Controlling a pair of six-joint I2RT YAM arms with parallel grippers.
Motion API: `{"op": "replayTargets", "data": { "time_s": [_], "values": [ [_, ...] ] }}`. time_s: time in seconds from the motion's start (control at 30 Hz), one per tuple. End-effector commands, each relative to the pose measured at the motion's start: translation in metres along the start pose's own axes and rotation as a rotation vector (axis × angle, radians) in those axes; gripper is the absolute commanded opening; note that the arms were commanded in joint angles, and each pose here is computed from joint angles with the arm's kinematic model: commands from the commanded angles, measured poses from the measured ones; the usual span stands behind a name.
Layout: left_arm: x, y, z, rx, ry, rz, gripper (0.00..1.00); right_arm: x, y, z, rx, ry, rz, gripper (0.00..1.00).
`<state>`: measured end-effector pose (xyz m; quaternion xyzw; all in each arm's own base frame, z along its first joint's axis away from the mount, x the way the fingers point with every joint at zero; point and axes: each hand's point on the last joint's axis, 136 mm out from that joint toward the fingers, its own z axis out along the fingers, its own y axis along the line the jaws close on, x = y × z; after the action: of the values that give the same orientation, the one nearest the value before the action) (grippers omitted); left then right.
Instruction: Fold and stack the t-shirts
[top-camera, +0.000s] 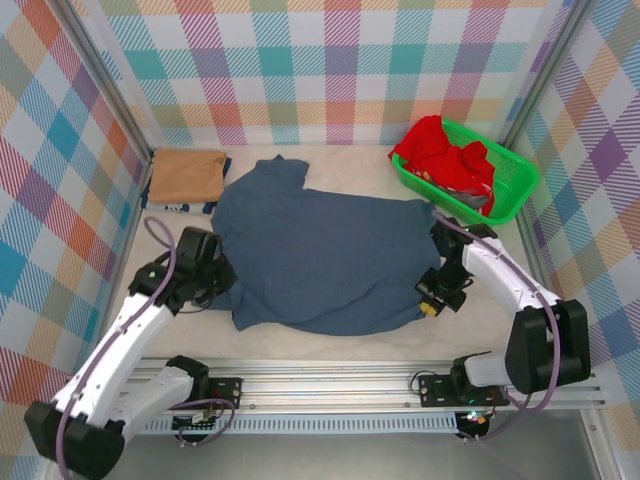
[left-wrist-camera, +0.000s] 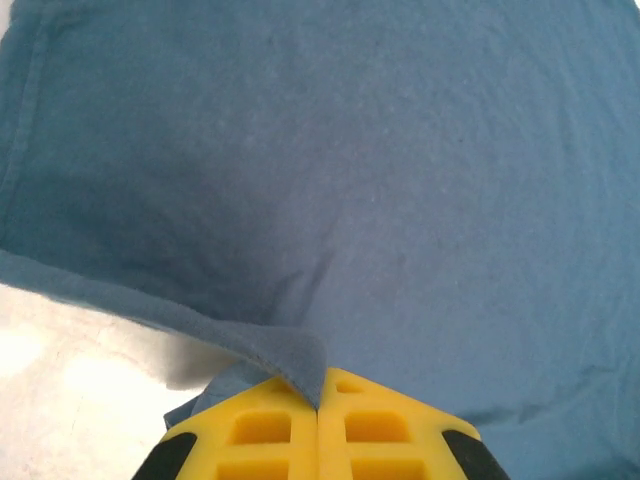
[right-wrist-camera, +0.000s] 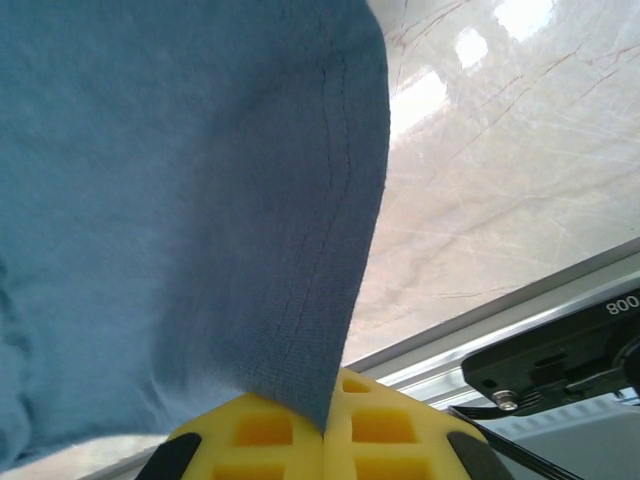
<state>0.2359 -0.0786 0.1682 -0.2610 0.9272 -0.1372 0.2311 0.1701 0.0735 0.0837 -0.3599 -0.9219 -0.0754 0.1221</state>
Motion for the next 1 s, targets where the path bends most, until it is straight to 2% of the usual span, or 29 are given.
{"op": "replayTargets", "data": {
  "time_s": [0.0, 0.1, 0.7, 0.97],
  "values": [
    [-0.027, -0.015, 0.000, 0.023, -0.071, 0.027, 0.00, -0.002, 0.008, 0.007, -0.055, 0.073, 0.091, 0.00],
    [-0.039, -0.019, 0.006, 0.016, -0.083, 0.026, 0.00, -0.007, 0.017, 0.006, -0.082, 0.101, 0.123, 0.00],
    [-0.106, -0.045, 0.037, 0.014, -0.170, 0.040, 0.00, -0.054, 0.032, -0.002, -0.096, 0.046, 0.220, 0.00],
    [-0.119, -0.057, 0.055, 0.004, -0.160, 0.081, 0.00, -0.063, 0.033, 0.000, -0.083, 0.040, 0.240, 0.00]
  ]
}}
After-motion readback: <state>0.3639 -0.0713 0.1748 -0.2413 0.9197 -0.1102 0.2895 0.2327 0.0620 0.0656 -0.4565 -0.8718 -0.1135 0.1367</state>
